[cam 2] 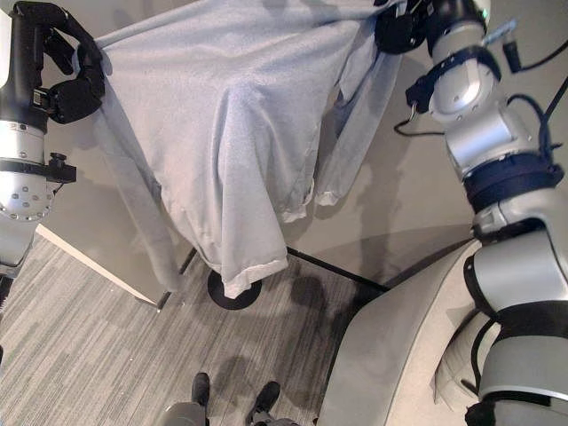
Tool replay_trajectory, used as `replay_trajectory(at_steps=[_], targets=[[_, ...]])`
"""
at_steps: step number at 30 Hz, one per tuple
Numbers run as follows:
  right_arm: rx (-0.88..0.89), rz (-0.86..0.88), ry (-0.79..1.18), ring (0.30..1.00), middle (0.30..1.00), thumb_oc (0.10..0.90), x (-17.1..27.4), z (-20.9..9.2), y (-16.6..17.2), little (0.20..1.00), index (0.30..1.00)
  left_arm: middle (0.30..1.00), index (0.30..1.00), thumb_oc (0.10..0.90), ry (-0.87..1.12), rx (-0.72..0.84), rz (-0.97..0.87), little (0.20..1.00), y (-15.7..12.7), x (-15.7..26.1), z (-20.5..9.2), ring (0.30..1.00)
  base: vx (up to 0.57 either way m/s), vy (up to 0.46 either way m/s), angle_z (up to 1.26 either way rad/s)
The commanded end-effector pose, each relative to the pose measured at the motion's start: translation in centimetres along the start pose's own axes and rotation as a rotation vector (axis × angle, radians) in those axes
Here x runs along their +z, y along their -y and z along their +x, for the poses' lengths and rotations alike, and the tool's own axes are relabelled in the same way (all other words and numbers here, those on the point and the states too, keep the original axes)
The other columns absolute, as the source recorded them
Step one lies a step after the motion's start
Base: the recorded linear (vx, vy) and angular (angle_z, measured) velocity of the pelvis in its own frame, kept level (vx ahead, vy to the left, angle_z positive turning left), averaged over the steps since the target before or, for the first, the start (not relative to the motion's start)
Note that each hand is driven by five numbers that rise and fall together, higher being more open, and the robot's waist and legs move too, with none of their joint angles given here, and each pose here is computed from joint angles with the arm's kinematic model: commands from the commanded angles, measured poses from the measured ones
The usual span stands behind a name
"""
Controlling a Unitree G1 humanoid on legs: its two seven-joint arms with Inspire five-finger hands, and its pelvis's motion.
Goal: Hang the clothes on the sofa on the clothes rack.
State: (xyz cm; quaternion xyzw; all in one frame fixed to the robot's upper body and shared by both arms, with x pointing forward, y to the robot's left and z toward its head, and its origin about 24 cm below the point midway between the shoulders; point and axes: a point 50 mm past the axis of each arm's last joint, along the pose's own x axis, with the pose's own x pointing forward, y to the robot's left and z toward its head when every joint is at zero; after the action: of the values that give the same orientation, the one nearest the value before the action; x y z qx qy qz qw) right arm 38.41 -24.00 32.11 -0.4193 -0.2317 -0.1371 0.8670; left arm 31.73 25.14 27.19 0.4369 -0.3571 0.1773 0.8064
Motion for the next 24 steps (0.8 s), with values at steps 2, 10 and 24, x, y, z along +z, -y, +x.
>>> replay_trajectory(at_steps=[2,10,24], targets=[[-0.205,0.037,-0.071,0.300,0.300,0.400,-2.3,-1.0,3.6,0.300,0.300,0.300,0.300,0.400,0.026,0.210,0.030,0.300,-5.1,0.4,1.2,0.300,-0.02,0.039,-0.06],[-0.043,0.536,-0.138,0.900,0.900,0.800,-3.9,-5.1,-5.7,0.900,0.900,0.900,0.900,0.800,-0.206,0.148,-0.181,0.900,-1.3,-3.4,-4.1,0.900,0.02,0.031,-0.10],[-0.028,0.733,-0.121,0.900,0.900,0.800,-5.0,-9.5,-6.9,0.900,0.900,0.900,0.900,0.800,-0.436,0.126,-0.315,0.900,0.0,-6.8,-9.3,0.900,0.02,0.000,-0.05]])
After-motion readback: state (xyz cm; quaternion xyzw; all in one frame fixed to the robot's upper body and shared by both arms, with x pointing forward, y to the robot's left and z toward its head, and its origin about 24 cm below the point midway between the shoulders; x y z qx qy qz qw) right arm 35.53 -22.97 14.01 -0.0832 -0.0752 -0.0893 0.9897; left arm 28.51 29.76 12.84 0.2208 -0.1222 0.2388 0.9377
